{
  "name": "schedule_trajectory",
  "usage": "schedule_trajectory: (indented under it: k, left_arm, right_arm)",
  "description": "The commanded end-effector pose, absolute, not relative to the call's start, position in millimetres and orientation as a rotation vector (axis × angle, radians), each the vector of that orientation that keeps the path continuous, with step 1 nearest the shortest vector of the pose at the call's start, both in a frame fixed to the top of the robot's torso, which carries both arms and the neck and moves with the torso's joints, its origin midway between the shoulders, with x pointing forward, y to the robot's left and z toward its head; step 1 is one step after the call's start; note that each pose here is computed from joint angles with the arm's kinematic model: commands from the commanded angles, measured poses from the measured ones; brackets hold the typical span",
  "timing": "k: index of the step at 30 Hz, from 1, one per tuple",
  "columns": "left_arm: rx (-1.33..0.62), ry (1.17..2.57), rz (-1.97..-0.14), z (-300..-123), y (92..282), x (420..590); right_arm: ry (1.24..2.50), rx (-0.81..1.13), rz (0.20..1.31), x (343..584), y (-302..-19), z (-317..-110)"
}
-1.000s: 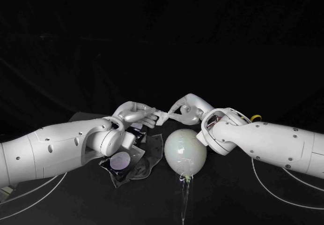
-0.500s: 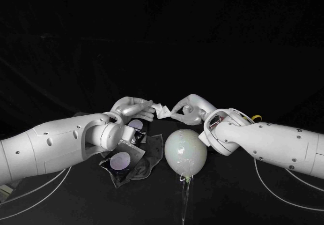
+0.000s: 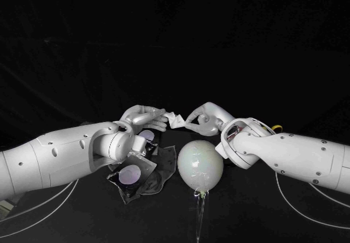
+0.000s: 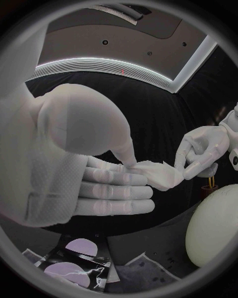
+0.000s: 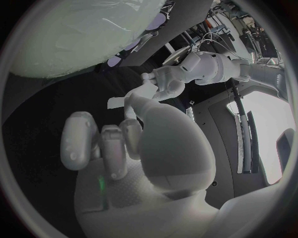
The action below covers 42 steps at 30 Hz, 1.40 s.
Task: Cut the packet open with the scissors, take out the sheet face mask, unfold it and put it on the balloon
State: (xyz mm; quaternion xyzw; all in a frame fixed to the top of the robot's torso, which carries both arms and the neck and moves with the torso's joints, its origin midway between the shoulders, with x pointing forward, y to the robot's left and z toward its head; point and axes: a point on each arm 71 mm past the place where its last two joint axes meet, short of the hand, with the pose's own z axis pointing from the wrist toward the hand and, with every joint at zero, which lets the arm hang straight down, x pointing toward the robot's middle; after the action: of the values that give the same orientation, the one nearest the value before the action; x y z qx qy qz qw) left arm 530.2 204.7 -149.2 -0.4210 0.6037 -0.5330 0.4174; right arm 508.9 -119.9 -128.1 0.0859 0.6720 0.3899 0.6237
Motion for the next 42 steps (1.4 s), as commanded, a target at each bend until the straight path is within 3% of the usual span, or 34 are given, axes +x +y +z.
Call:
schedule_trajectory:
  k: [1, 20, 29, 42]
  left_arm:
    - [-1.058, 1.526, -1.369, -147.0, 202.4, 530.7]
    - [-1.041, 1.513, -1.427, -134.0, 199.1, 533.9]
    - [-1.023, 1.524, -1.46, -130.5, 198.0, 535.8]
    - [-0.963, 1.58, -1.529, -129.1, 195.2, 537.3]
  right_arm:
    - [1.536, 0.187, 0.909, 509, -121, -128]
    - [1.593, 0.189, 0.926, 511, -132, -139]
    - [1.541, 0.178, 0.913, 512, -138, -138]
    - [1.453, 0.146, 0.98, 508, -126, -134]
